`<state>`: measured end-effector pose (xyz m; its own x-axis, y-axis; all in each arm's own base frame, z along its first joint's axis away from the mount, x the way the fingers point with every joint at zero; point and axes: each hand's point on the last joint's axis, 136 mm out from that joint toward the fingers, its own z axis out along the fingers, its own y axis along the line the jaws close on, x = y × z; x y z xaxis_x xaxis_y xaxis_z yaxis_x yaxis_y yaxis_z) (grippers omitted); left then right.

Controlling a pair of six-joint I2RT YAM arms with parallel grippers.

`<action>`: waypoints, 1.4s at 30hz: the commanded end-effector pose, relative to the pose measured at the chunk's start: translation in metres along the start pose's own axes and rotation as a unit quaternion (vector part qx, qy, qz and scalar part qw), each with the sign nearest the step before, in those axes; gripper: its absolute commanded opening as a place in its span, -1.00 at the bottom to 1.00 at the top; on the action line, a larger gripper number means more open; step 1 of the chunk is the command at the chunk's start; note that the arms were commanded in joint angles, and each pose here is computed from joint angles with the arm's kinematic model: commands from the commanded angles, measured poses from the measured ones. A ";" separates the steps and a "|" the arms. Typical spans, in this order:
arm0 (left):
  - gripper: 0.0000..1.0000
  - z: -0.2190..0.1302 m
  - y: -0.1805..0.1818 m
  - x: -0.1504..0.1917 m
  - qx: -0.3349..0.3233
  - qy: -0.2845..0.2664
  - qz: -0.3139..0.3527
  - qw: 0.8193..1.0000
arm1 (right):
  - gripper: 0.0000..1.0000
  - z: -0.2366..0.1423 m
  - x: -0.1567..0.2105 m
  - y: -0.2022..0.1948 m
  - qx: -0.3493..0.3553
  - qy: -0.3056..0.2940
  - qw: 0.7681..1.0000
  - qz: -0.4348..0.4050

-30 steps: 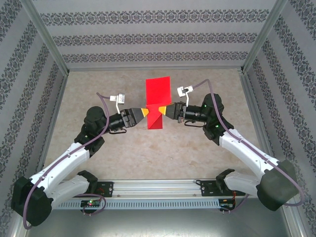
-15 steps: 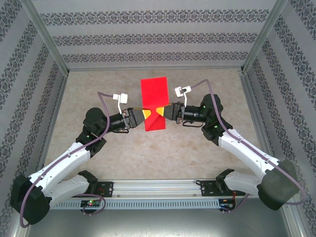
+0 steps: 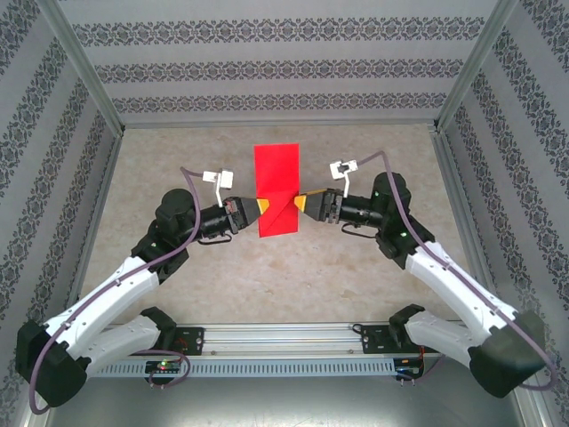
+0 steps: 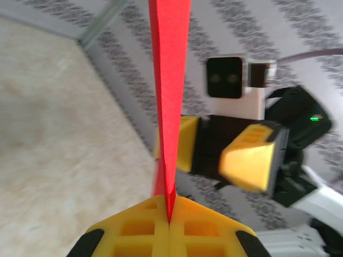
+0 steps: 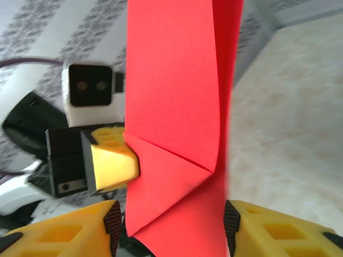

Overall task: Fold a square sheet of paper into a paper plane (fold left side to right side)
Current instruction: Turn over the paper at the center of the table.

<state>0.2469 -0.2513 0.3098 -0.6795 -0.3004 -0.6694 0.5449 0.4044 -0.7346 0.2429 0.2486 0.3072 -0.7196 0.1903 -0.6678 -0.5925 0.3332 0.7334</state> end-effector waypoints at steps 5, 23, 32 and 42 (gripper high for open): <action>-1.00 -0.033 0.089 0.042 -0.310 0.092 0.093 0.942 | 0.39 -0.086 0.034 -0.114 0.378 0.019 0.925 -0.037; -1.00 -0.037 0.154 0.077 -0.696 0.206 0.194 0.660 | 0.95 -0.198 0.046 -0.155 0.578 -0.071 0.812 -0.040; -0.95 0.027 0.188 0.137 -0.667 0.307 0.153 0.661 | 0.96 -0.222 0.046 -0.146 0.607 -0.081 0.789 -0.046; -0.75 0.076 0.210 0.166 -0.613 0.359 0.103 0.696 | 0.95 -0.212 0.049 -0.144 0.585 -0.068 0.808 -0.039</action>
<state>0.2787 -0.2682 0.0396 -0.9531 0.2129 -0.2151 0.1144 0.9114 0.3953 0.2167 0.0134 0.1909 -0.5967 0.2127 -0.7738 0.1850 0.9747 0.1253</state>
